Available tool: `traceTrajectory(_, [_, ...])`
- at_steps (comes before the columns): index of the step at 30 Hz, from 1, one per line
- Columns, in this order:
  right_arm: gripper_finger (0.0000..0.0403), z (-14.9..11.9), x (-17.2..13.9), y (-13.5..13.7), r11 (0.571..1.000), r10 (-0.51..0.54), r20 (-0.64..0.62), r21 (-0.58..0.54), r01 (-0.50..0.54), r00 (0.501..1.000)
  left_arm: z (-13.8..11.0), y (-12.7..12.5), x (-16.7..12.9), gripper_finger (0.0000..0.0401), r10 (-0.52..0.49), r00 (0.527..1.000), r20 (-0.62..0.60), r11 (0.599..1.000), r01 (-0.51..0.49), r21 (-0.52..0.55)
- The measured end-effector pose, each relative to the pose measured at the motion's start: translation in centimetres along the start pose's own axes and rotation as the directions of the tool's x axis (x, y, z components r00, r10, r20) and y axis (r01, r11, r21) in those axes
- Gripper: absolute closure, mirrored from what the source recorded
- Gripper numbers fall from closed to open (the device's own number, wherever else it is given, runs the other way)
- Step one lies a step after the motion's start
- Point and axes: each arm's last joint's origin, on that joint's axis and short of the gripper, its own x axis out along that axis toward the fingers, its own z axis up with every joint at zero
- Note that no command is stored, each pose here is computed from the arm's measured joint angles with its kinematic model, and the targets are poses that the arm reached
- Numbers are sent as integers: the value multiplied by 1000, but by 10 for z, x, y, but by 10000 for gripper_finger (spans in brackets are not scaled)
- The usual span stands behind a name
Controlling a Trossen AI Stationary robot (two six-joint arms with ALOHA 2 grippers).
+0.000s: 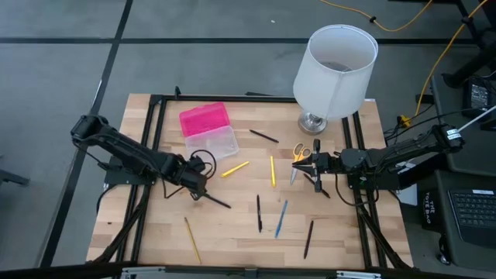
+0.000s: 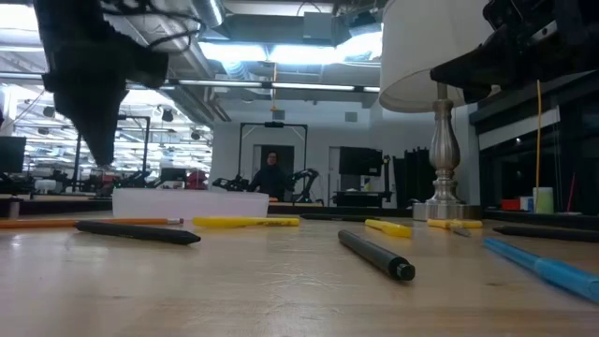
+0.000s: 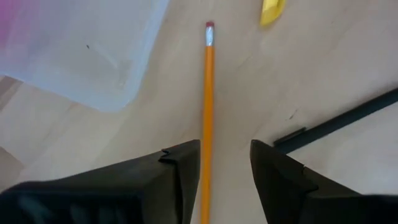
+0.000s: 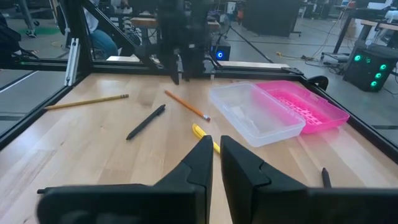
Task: Pick & place school supplies into a supply box
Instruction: Put the orange pencil into the pink supply box
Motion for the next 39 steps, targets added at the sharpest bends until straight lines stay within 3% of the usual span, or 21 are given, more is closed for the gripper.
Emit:
traceTrajectory(6, [366, 0, 0, 0, 1000, 0, 0, 1, 0, 1000, -4, -7, 20, 267, 59, 992, -109, 997, -52, 62])
traceTrajectory(22, [366, 0, 0, 0, 1000, 0, 0, 0, 0, 1000, 3, -5, 38, 267, 141, 984, -105, 986, -130, 104])
traceTrajectory(39, [366, -1, 0, 0, 1000, 0, -5, -3, 0, 1000, -3, 1, 56, 267, 72, 984, -162, 995, -58, 87])
